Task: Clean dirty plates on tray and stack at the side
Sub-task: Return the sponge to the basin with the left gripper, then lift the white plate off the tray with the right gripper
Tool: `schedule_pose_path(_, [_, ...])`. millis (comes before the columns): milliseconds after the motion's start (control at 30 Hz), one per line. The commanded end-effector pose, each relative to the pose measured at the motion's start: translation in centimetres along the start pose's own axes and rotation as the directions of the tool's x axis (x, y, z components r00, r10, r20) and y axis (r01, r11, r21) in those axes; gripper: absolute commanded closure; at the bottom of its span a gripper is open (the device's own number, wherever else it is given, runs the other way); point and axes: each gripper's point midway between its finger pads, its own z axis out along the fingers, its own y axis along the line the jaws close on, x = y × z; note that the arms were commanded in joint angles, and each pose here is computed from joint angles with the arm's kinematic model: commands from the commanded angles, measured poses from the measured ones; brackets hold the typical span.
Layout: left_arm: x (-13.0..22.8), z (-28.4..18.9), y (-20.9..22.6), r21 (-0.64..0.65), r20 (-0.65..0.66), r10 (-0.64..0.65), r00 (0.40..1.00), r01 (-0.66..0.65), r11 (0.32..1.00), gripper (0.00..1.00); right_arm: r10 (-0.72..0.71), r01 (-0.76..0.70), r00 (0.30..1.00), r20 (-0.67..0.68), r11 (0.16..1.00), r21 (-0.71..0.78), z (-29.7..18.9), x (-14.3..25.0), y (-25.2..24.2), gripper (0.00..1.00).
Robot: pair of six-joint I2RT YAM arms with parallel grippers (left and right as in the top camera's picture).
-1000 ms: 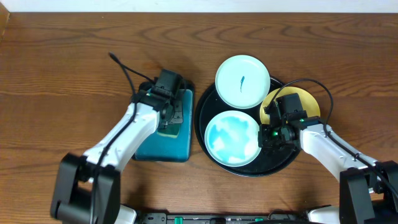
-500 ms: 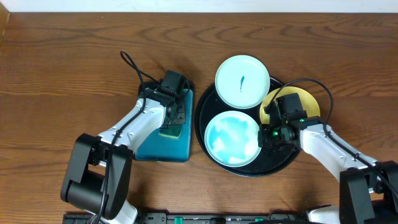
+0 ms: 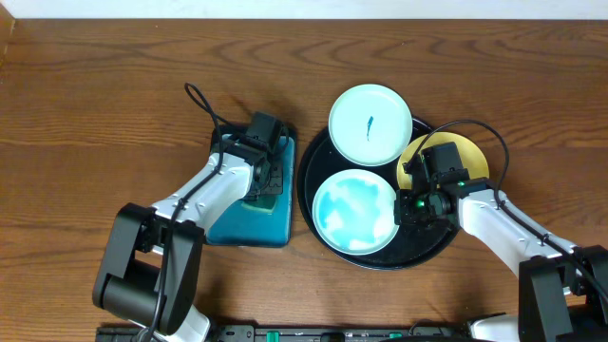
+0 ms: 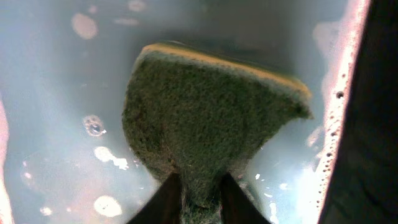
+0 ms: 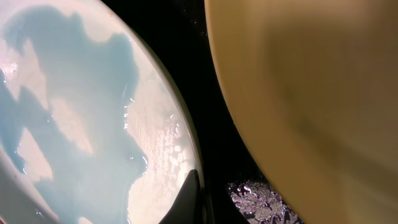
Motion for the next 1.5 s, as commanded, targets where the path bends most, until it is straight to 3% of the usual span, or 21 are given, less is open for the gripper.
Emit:
schedule_pose_path(0, [3.0, 2.2, 0.8, -0.022, -0.113, 0.009, 0.994, -0.011, 1.0, 0.92, -0.005, 0.005, 1.0, -0.014, 1.0, -0.01, 0.2, 0.4, 0.2, 0.99])
schedule_pose_path(200, [2.9, 2.2, 0.8, -0.021, -0.109, 0.009, 0.994, -0.011, 1.0, 0.92, -0.017, 0.017, 1.0, 0.008, 1.0, -0.016, -0.3, 0.0, 0.5, 0.99])
schedule_pose_path(400, [2.5, 2.3, 0.6, -0.015, -0.092, 0.008, 0.996, -0.01, 1.0, 0.92, -0.065, 0.066, 0.991, 0.114, 0.998, -0.005, -2.6, -1.9, 1.2, 0.99])
schedule_pose_path(667, [2.5, 2.3, 0.6, -0.014, -0.092, 0.008, 0.996, -0.01, 1.0, 0.92, -0.116, 0.068, 0.942, 0.315, 0.985, 0.16, -7.9, -4.2, -0.3, 0.99])
schedule_pose_path(967, [2.4, 2.3, 0.6, -0.013, -0.088, 0.008, 0.996, -0.009, 1.0, 0.93, -0.188, 0.055, 0.886, 0.423, 0.95, 0.306, -11.2, -5.4, -1.4, 0.99])
schedule_pose_path(1200, [2.1, 2.3, 0.5, -0.009, -0.079, 0.007, 0.997, -0.008, 1.0, 0.93, -0.344, 0.103, 0.836, 0.428, 0.864, 0.493, -12.5, -5.6, -0.1, 0.99])
schedule_pose_path(1467, [2.1, 2.3, 0.5, -0.009, -0.078, 0.007, 0.997, -0.008, 1.0, 0.92, -0.636, 0.229, 0.662, 0.395, 0.674, 0.702, -14.7, -6.3, 4.5, 0.99])
